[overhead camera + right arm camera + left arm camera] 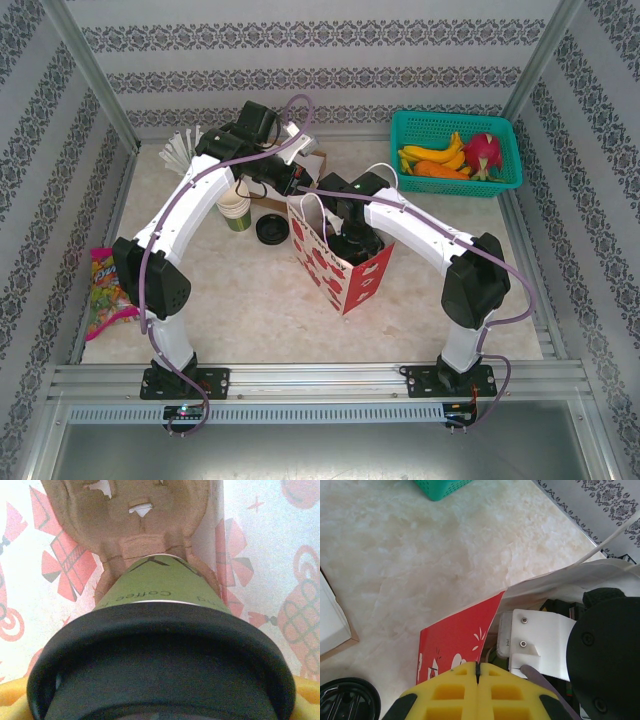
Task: Pack the takeout coffee
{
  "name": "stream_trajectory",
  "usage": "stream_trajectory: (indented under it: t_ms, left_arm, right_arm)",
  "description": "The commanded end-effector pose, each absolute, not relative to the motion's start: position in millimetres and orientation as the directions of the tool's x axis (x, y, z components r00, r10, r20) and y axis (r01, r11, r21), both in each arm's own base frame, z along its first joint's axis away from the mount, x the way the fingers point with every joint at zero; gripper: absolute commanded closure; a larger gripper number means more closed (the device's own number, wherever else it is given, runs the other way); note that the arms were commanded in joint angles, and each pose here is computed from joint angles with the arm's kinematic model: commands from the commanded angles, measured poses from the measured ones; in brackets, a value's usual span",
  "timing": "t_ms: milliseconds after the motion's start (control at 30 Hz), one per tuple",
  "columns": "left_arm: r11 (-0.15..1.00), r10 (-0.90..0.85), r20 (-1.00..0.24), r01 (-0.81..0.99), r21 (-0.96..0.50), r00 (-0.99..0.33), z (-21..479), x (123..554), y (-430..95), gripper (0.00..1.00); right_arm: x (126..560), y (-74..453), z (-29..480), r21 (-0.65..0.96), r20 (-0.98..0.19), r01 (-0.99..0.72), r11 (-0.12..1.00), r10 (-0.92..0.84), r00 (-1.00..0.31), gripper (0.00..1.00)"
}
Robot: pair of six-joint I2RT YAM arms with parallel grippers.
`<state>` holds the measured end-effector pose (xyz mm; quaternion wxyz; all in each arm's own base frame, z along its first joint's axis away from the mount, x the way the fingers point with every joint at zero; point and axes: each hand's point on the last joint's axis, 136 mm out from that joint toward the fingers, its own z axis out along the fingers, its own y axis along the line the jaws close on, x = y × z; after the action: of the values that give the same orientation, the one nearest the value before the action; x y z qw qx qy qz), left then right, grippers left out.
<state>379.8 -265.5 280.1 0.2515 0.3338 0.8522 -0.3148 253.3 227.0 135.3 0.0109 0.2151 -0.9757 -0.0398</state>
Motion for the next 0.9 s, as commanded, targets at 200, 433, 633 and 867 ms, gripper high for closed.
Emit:
stream_trajectory:
  t_ms: [200,433,633,867]
  left_arm:
    - [0.575,0.398,-0.683,0.747,-0.335,-0.613,297.3,377.8,-263.9,1.0]
    - [0.575,0.398,-0.684,0.747,-0.334,-0.612,297.5,377.6,-263.9,1.0]
    - [0.576,0.398,-0.683,0.746,-0.333,-0.612,296.5,378.1,-263.7,1.0]
    - [0.575,0.399,-0.685,0.748,-0.331,-0.61,297.1,377.9,-263.7,1.0]
  right_arm:
    - [241.5,216.4,131.1,0.038,0.091,-0.403,0.914,-0.405,-0.91,0.42]
    - [241.5,219.2,128.1,0.046,0.095,-0.411,0.911,-0.413,-0.906,0.42]
    - [241.0,220.4,123.2,0.051,0.109,-0.415,0.908,-0.418,-0.902,0.42]
    - [241.4,220.7,123.1,0.051,0.108,-0.417,0.907,-0.42,-0.901,0.42]
